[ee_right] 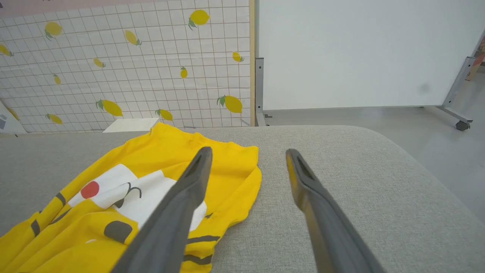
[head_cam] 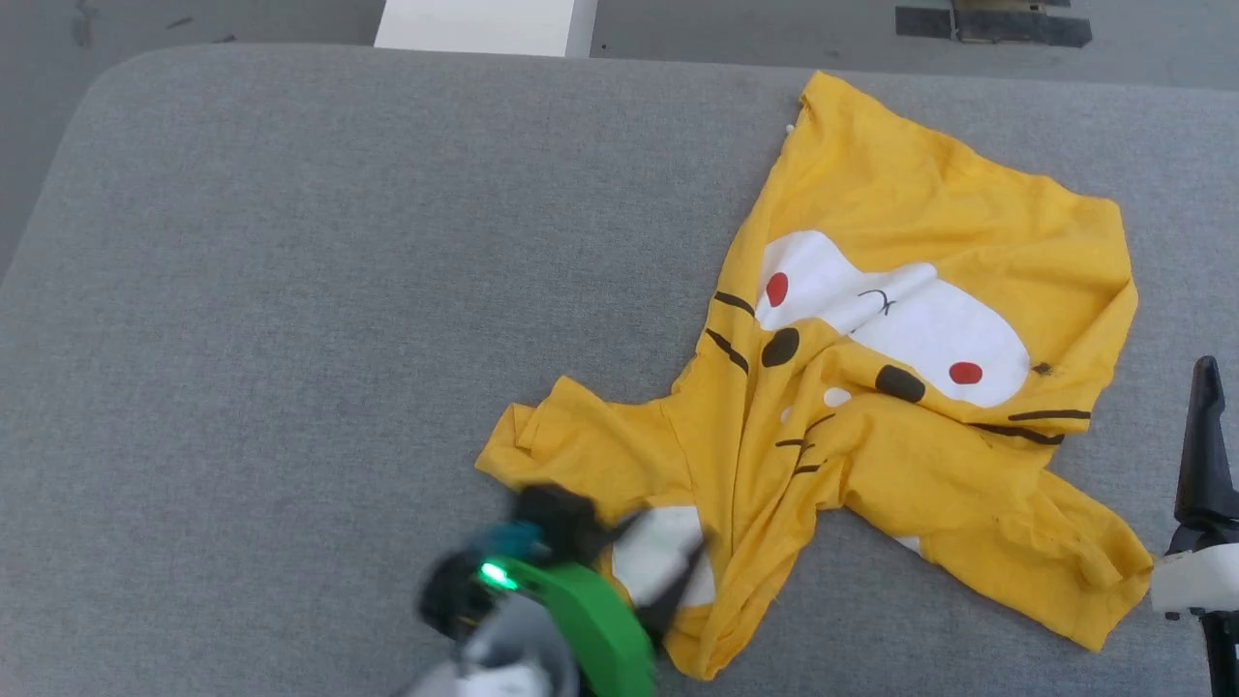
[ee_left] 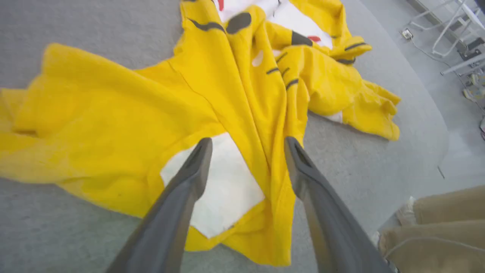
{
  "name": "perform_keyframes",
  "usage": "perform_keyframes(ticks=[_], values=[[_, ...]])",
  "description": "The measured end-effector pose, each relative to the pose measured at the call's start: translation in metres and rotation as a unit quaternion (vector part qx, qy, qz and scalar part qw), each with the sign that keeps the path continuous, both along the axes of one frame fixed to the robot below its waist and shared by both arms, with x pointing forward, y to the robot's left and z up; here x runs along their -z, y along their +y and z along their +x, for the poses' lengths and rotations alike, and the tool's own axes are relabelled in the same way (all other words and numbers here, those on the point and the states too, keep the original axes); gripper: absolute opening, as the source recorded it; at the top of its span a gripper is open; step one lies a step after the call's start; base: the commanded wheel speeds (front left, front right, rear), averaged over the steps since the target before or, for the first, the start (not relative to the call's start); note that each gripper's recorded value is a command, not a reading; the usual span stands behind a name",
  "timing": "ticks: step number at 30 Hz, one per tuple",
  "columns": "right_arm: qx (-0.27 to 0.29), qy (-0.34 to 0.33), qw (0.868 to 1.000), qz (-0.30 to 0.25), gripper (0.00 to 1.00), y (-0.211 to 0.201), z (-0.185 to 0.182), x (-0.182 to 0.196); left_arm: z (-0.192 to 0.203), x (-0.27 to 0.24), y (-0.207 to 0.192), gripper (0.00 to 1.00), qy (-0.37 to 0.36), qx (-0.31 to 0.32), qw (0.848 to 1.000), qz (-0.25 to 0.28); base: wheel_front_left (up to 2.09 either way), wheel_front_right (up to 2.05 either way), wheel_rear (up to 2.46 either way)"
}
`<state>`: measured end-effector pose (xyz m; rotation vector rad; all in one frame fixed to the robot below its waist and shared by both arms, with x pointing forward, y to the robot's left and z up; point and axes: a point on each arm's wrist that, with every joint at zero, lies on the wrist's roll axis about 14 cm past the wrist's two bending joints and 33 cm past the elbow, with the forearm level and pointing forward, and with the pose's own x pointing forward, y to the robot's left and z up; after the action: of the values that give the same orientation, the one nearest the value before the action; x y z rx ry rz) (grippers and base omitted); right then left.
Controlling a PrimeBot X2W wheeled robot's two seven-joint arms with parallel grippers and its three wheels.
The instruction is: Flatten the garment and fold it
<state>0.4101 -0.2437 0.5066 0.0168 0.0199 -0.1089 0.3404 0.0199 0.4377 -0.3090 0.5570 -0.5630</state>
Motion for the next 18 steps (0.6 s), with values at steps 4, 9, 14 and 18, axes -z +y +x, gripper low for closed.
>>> perform_keyframes(ticks=[4, 9, 14, 18], values=[[-0.003, -0.004, 1.000, 0.001, 1.00, 0.002, 0.000, -0.003, 0.032, -0.017, 0.057, 1.00, -0.061, -0.089, 0.993, 0.046, 0.00, 0.00, 0.00], [-0.003, 0.004, 1.000, 0.004, 1.00, 0.002, 0.002, 0.004, 0.041, 0.000, 0.103, 1.00, -0.063, -0.102, 0.982, 0.146, 0.00, 0.00, 0.00], [-0.002, 0.016, 1.000, 0.004, 1.00, 0.002, 0.004, 0.013, 0.042, 0.024, 0.114, 1.00, -0.029, -0.090, 0.978, 0.183, 0.00, 0.00, 0.00], [-0.001, 0.022, 1.000, 0.003, 1.00, 0.001, 0.005, 0.017, 0.045, 0.036, 0.114, 1.00, -0.013, -0.088, 0.978, 0.190, 0.00, 0.00, 0.00]])
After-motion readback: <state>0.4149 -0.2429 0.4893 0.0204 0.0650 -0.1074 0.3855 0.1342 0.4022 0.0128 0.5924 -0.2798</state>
